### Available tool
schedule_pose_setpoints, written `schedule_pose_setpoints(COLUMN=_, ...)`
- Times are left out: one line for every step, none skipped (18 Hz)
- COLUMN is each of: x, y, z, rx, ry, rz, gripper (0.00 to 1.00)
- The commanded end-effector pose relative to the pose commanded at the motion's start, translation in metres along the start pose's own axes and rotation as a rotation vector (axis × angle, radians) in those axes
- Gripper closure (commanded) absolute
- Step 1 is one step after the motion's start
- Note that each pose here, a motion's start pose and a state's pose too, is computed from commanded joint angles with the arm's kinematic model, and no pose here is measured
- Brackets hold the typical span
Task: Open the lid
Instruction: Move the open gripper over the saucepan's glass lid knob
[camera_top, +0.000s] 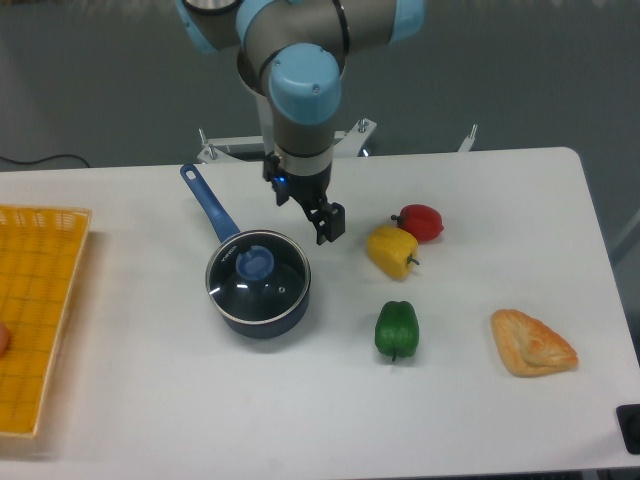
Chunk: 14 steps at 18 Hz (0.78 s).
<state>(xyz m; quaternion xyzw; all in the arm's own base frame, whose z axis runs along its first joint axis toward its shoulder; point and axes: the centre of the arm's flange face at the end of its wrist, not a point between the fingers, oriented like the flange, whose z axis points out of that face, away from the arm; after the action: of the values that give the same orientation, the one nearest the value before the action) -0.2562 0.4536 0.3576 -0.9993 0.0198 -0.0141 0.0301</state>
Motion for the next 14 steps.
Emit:
schedule_pose_setpoints(x=0.001, y=-0.002, z=0.0, rx=0.001, ry=-0.001, rz=-0.046, gripper=0.0)
schedule_pose_setpoints(x=0.001, y=-0.003, z=0.002, rx=-0.001, ry=0.001, rz=-0.083, gripper=0.0)
schedule_pose_setpoints(x=0.0, y=-0.004, z=0.004, rx=-0.004, ry=0.003, rz=-0.126, gripper=0.0)
schedule_pose_setpoints(x=0.0, y=-0.005, z=0.005, rx=-0.004, ry=0.006, rz=-0.175, gripper=0.0)
schedule_pose_setpoints(x=0.005, y=-0.009, z=0.009, rx=-0.011, ry=0.01, rz=-0.21, gripper=0.0)
schedule_pose_setpoints(x=0.013, y=-0.014, z=0.01, rx=-0.011, ry=0.01, rz=-0.234, gripper=0.0)
schedule_pose_setpoints(x=0.014, y=-0.016, z=0.013, rx=-0.015, ry=0.013, rz=-0.273, gripper=0.0)
schedule_pose_setpoints(x=0.014, y=-0.018, z=0.013, rx=-0.011, ry=0.009, rz=-0.314, gripper=0.0)
schedule_pose_setpoints(x=0.013, y=-0.021, z=0.015, rx=-0.001, ry=0.002, rz=-0.364, gripper=0.0)
schedule_pose_setpoints(x=0.012, y=-0.024, z=0.018, rx=0.008, ry=-0.004, rz=-0.417, gripper=0.0)
schedule_pose_setpoints(x=0.016, y=-0.03, z=0.02, rx=0.018, ry=-0.009, rz=-0.451, gripper=0.0)
schedule_pose_setpoints(x=0.02, y=-0.035, z=0.024, rx=0.024, ry=-0.013, rz=-0.479, gripper=0.0)
schedule_pose_setpoints(x=0.021, y=-0.038, z=0.026, rx=0.029, ry=-0.025, rz=-0.503, gripper=0.0)
schedule_pose_setpoints(x=0.019, y=-0.039, z=0.029, rx=0.024, ry=-0.032, rz=-0.532, gripper=0.0)
